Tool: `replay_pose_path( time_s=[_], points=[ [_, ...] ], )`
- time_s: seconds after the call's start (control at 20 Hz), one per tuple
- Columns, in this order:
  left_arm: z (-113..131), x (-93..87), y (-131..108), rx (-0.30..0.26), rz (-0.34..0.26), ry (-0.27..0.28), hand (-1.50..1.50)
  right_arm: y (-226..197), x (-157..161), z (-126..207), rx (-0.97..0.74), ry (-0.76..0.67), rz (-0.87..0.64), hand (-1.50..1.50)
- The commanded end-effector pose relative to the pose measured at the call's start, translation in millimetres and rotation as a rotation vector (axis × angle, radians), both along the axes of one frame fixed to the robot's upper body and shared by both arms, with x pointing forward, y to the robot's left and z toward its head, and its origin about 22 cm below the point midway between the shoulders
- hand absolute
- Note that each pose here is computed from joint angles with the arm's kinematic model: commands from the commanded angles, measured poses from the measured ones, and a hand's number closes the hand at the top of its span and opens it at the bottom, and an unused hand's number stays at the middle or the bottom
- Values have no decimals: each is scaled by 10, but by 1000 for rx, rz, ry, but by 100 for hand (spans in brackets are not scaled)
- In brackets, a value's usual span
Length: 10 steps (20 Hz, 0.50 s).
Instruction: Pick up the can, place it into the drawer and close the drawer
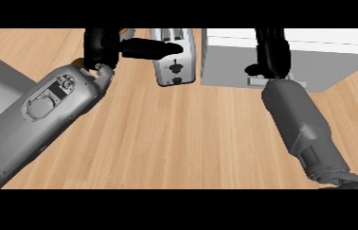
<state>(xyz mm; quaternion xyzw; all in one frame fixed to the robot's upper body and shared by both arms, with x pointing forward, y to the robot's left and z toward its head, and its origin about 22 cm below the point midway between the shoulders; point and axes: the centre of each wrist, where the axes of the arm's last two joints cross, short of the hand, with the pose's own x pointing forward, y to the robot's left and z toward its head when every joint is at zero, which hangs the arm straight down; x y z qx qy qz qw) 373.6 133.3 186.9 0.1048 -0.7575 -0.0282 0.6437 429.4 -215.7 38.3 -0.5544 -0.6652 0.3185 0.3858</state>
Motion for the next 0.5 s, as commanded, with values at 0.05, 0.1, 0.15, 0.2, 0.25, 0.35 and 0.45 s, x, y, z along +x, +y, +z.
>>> replay_pose_path(
  time_s=[0.05,0.1,0.15,0.2,0.25,0.35,0.45],
  points=[
    [-118,-111,24,5,2,-15,-150,4,165,202,2,31,1,-150],
    [-114,-100,166,28,10,5,-150,94,127,90,-1,27,-2,-150],
    [-83,-88,144,10,-3,7,-150,91,265,431,20,2,-8,-150],
    [-205,-153,84,7,-17,7,-150,-30,185,222,9,19,-11,-150],
    [-89,-118,103,6,-16,-3,-150,94,220,279,20,23,2,-150],
    [-187,-105,113,6,-10,11,-150,198,269,390,33,8,5,-150],
    [-209,-183,173,14,-23,5,-150,178,339,577,28,23,-9,-150]
  ],
)
